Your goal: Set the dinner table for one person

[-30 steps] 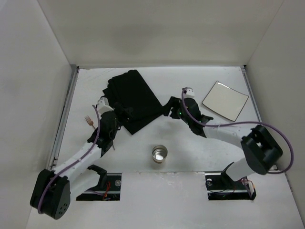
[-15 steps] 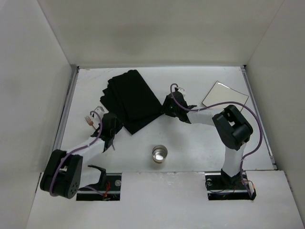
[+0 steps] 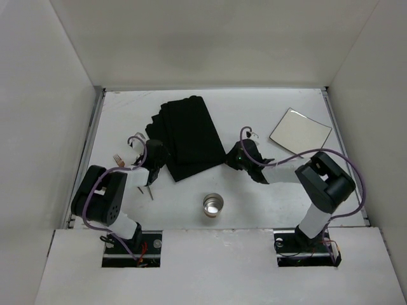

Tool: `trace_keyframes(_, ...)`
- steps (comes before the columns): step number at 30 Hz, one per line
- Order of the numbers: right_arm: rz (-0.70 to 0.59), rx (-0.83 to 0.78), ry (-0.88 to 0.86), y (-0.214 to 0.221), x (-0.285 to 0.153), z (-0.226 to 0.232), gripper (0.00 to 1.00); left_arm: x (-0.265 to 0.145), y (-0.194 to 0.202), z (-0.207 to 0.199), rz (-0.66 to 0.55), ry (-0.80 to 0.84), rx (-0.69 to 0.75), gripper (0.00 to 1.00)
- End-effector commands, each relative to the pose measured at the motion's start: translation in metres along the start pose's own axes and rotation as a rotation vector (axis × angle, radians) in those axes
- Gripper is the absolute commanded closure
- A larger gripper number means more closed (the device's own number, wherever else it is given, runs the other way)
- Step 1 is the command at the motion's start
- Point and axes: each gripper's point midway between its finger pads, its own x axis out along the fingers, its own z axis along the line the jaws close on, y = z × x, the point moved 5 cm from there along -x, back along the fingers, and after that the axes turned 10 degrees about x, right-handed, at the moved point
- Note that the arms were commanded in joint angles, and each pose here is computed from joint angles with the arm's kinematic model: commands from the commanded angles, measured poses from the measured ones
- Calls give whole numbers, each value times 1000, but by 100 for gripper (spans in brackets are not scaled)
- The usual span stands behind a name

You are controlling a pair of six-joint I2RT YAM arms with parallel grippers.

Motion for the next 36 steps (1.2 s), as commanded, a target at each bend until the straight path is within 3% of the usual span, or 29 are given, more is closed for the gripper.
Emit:
trace_keyframes(1,-24,4,-34,8,-12,2,79,11,-9,-11,-20,-5,-1,78)
trace_keyframes(5,-71,-68,-66,-10,-32,16,42,11,-19,-29,-40,36,0,73)
trace_keyframes(9,-117,-280,-85,-27,-55,50,30,-8,-38,-32,-90,75,-10,67)
trace_keyframes(14,-63,-625,-181,-4,-56,101,30,-43,-51,-15,-149,73,-2,55)
trace_keyframes(23,89,-1033,-228,65,-17,148,26,-96,-47,30,-146,65,-43,52)
trace_keyframes(33,105,-1223,-124,102,27,150,23,-129,-50,46,-205,95,-159,53)
trace_keyframes(36,84,-1232,-84,106,40,148,29,-128,-49,49,-202,86,-160,53)
